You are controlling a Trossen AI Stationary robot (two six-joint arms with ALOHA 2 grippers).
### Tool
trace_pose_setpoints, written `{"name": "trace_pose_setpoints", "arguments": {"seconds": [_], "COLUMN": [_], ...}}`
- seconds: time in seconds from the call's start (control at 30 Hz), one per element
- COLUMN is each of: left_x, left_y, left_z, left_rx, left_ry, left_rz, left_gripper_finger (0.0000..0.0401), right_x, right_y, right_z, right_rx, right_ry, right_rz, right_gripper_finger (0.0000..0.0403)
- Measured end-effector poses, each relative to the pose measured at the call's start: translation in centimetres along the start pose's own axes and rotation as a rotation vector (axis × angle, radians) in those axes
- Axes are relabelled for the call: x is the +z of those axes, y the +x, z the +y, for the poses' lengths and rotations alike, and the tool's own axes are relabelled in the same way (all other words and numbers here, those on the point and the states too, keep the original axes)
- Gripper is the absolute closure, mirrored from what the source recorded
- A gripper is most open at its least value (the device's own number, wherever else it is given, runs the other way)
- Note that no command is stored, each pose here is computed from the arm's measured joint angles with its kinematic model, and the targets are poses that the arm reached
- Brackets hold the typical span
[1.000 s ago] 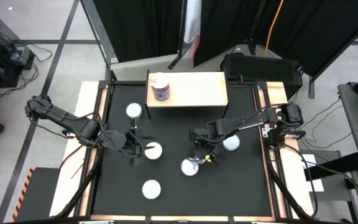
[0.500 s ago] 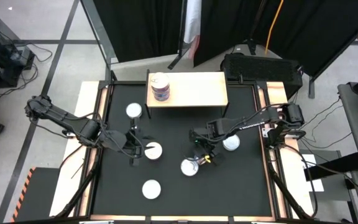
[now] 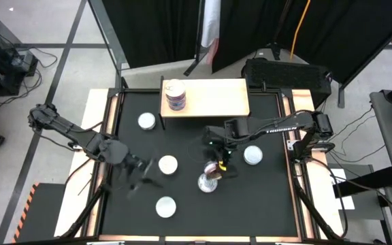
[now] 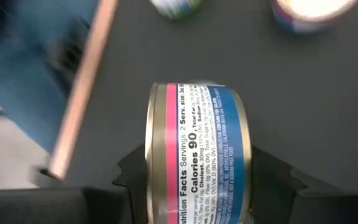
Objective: Stack canned seafood by type on shelf
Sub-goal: Stack the blue pink tuna can on top of the other blue pink tuna can on the shelf
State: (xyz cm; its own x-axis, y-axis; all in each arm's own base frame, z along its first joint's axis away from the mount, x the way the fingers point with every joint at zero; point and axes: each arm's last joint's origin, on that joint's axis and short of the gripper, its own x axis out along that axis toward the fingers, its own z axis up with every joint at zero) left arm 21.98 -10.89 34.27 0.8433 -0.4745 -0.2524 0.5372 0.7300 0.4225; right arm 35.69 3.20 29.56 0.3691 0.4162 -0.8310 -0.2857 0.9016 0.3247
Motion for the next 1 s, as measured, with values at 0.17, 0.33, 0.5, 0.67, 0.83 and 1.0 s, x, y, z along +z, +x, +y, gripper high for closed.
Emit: {"name": "trace_pose_setpoints", "arguments": {"seconds": [0.17, 0.33, 0.5, 0.67, 0.83, 1.0], "left_x": [0.9, 1.1, 0.4, 0.9, 0.7, 0.3], "left_y": [0.0, 0.1, 0.5, 1.7, 3.3, 4.7], "left_z": [-1.4, -1.6, -2.0, -3.3, -3.7, -3.5], "left_rx": [-0.145, -0.005, 0.296, 0.435, 0.571, 0.55], "left_ry": [0.074, 0.148, 0.324, 0.65, 0.983, 1.091], "left_rz": [-0.101, -0.034, 0.238, 0.405, 0.716, 0.763], "left_gripper_finger": [0.0249, 0.0231, 0.016, 0.0118, 0.0116, 0.0116], "right_x": [2.5, 4.7, 5.6, 5.9, 5.9, 5.8], "right_y": [-3.0, -6.2, -8.7, -10.1, -11.0, -11.3], "right_z": [0.5, 0.1, -0.7, -2.1, -3.2, -3.7], "right_rx": [0.124, 0.202, 0.204, 0.217, 0.287, 0.293], "right_ry": [0.06, 0.137, 0.208, 0.319, 0.348, 0.367], "right_rz": [-0.167, -0.337, -0.425, -0.491, -0.523, -0.529], "right_gripper_finger": [0.0205, 0.0207, 0.0211, 0.0208, 0.0209, 0.0208]}}
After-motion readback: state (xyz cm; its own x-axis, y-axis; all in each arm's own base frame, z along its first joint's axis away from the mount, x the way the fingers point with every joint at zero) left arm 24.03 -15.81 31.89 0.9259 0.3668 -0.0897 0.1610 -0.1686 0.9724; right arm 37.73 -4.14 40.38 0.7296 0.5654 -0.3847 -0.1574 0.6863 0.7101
